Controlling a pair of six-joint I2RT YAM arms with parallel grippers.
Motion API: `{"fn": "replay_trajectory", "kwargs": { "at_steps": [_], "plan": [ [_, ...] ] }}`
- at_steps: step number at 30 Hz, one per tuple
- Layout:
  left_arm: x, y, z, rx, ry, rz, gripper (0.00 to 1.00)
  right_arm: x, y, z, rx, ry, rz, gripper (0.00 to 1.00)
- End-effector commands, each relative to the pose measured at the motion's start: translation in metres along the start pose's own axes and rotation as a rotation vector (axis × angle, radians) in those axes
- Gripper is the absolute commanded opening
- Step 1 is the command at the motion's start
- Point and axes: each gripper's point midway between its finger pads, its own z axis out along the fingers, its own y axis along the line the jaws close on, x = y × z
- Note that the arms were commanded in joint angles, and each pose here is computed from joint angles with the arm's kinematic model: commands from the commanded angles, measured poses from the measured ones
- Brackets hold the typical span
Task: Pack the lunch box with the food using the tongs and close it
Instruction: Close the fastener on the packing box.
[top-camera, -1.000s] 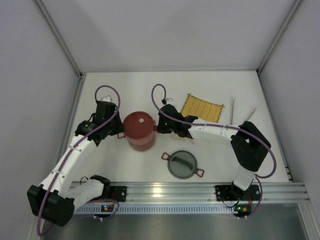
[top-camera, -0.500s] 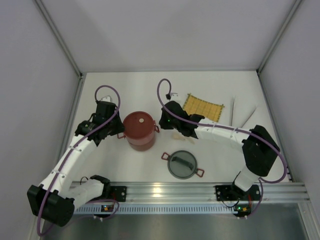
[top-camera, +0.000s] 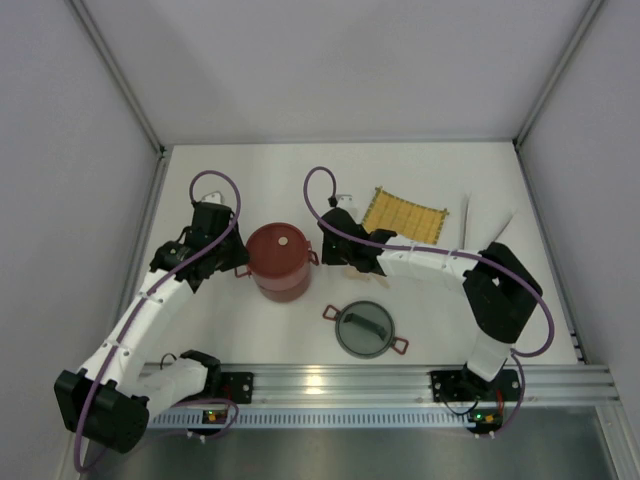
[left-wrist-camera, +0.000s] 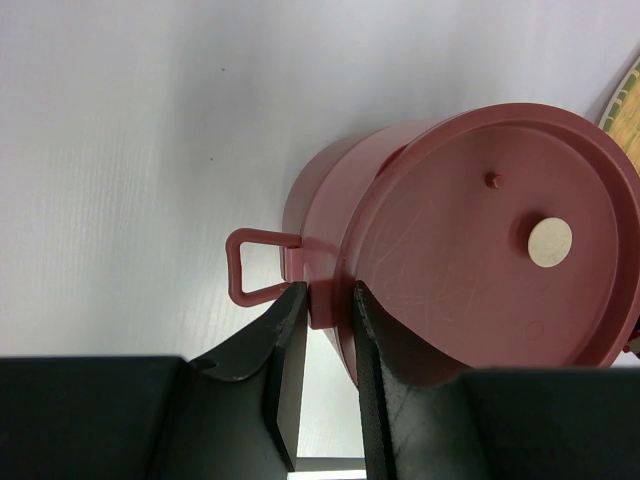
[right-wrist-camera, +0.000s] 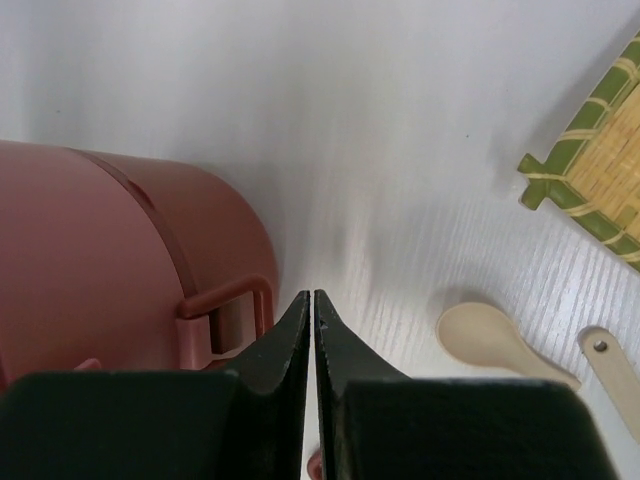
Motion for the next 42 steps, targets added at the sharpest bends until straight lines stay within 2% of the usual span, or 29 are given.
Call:
{"fn": "replay_trajectory", "kwargs": {
  "at_steps": [1, 9, 13, 20, 23, 26, 30, 35, 42],
  "plan": [
    [-0.005, 0.002, -0.005, -0.016, -0.013, 0.018, 0.29, -0.014, 0.018, 0.005, -0.035, -0.011, 0.023, 0.02],
    [-0.004, 0.002, -0.004, -0.015, -0.009, 0.018, 0.29, -0.011, 0.053, 0.009, -0.212, 0.003, 0.028, 0.01],
    [-0.004, 0.002, -0.004, -0.013, -0.008, 0.018, 0.29, -0.011, 0.058, 0.007, -0.246, -0.005, 0.041, 0.02],
    [-0.003, 0.002, -0.003, -0.012, -0.005, 0.02, 0.29, -0.007, 0.049, 0.006, -0.216, -0.002, 0.047, 0.02],
    [-0.003, 0.003, -0.004, -0.016, -0.006, 0.022, 0.29, -0.01, 0.033, 0.003, -0.126, -0.006, 0.039, 0.02],
    [-0.003, 0.003, -0.003, -0.018, -0.006, 0.02, 0.29, -0.024, 0.014, -0.008, -0.047, -0.06, 0.039, 0.02],
    [-0.002, 0.003, -0.002, -0.019, -0.002, 0.019, 0.29, -0.049, 0.013, -0.036, -0.056, -0.135, 0.034, 0.02],
    [-0.002, 0.004, -0.002, -0.022, -0.003, 0.02, 0.29, -0.082, 0.029, -0.077, -0.144, -0.219, 0.014, 0.03],
    [-0.004, 0.001, 0.001, -0.018, -0.003, 0.016, 0.29, -0.09, 0.082, -0.098, -0.375, -0.186, -0.018, 0.03]
  ]
}}
